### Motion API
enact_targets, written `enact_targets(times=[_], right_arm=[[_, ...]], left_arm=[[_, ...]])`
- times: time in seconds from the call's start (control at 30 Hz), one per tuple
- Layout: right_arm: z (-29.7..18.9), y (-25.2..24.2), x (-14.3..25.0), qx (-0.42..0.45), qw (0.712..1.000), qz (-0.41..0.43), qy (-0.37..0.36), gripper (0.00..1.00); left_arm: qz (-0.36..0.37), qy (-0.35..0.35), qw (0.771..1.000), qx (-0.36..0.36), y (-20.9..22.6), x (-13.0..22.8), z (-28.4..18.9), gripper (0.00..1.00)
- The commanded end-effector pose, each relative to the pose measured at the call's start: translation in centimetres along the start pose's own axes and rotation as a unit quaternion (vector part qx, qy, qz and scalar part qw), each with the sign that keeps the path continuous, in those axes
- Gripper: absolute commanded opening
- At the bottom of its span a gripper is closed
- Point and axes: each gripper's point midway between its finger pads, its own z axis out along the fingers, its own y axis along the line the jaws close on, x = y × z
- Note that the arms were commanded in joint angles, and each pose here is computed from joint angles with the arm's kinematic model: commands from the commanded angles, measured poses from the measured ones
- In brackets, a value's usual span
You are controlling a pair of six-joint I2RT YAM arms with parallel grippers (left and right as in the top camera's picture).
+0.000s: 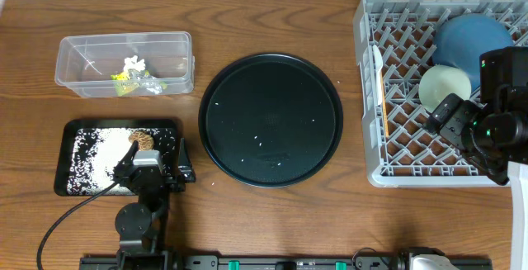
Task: Sort waste into correct bins and load items into the dishwasher rack
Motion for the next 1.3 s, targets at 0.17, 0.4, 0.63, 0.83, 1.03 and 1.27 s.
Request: enact_targets(times=[0.17,0.4,0.63,0.83,1.03,1.27], right_arm=[[-0.1,-0.2,-0.1,0.002,1.000,0.010,-0.002,0.99],[-0.1,-0.2,-0.1,0.002,1.000,0.010,-0.002,0.99],[-0.1,-0.2,-0.1,0.002,1.000,0.010,-0.002,0.99],[-1.9,-1.1,0.5,-0.024,0.999,0.017,-0.032,0.99],[-5.1,-2.9,1.8,-0.073,0.993,0.029,-0.089,0.99],[-8.3,-5.4,4.0,-0.129,0.979,0.043,-0.155,0.99]], left_arm=[[0.005,0.025,1.000,-0.011,0.4,1.5,0.0,0.98],[0.005,0.025,1.000,-0.011,0.4,1.5,0.0,0.98],[0.005,0.025,1.000,-0.011,0.4,1.5,0.0,0.98],[0.005,0.025,1.000,-0.011,0.4,1.5,0.0,0.98],[0.005,0.025,1.000,-0.011,0.4,1.5,0.0,0.98],[0.005,0.025,1.000,-0.011,0.4,1.5,0.0,0.98]])
